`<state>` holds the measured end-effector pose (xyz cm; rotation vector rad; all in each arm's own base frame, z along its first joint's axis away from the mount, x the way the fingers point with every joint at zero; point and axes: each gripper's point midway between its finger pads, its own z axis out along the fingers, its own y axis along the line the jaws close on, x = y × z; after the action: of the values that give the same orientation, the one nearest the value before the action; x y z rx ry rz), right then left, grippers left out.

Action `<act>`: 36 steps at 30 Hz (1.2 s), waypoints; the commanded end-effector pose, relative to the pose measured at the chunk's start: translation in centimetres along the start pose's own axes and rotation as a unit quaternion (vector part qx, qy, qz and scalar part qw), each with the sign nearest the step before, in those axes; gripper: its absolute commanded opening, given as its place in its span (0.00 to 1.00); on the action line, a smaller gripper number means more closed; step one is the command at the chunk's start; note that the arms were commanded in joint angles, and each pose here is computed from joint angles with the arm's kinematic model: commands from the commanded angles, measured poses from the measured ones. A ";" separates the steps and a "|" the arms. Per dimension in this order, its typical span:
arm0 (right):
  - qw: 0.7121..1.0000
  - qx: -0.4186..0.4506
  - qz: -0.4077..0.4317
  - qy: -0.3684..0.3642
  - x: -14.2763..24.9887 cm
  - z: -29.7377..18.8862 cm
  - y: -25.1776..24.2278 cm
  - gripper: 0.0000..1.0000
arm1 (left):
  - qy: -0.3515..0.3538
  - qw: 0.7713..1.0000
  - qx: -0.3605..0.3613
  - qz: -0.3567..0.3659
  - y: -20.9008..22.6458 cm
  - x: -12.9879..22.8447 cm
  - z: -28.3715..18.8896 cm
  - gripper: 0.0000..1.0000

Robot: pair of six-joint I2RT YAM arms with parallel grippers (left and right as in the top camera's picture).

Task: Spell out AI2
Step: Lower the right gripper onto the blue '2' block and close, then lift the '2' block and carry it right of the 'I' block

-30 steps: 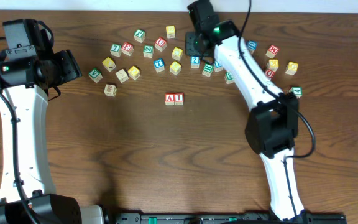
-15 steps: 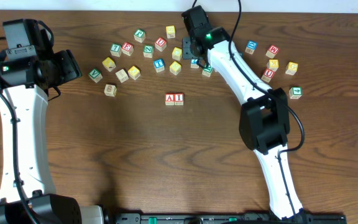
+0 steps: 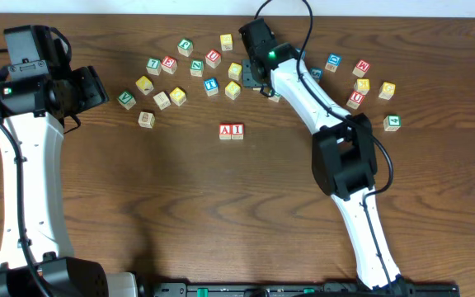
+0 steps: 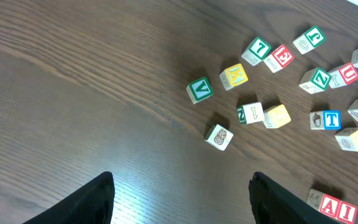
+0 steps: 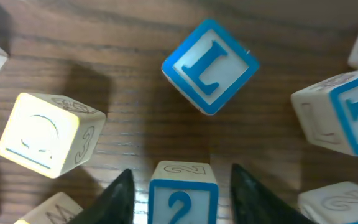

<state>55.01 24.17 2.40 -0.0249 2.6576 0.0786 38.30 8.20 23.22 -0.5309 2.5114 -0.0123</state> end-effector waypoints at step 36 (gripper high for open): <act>0.991 -0.026 -0.024 0.130 5.4 -9.9 0.5 0.18 | -0.004 1.000 -0.004 0.003 0.1 -0.3 -0.1 0.69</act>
<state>47.25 23.76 10.29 -0.1070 2.8311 0.1085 38.30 8.20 23.22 -0.5309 2.5114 -0.0123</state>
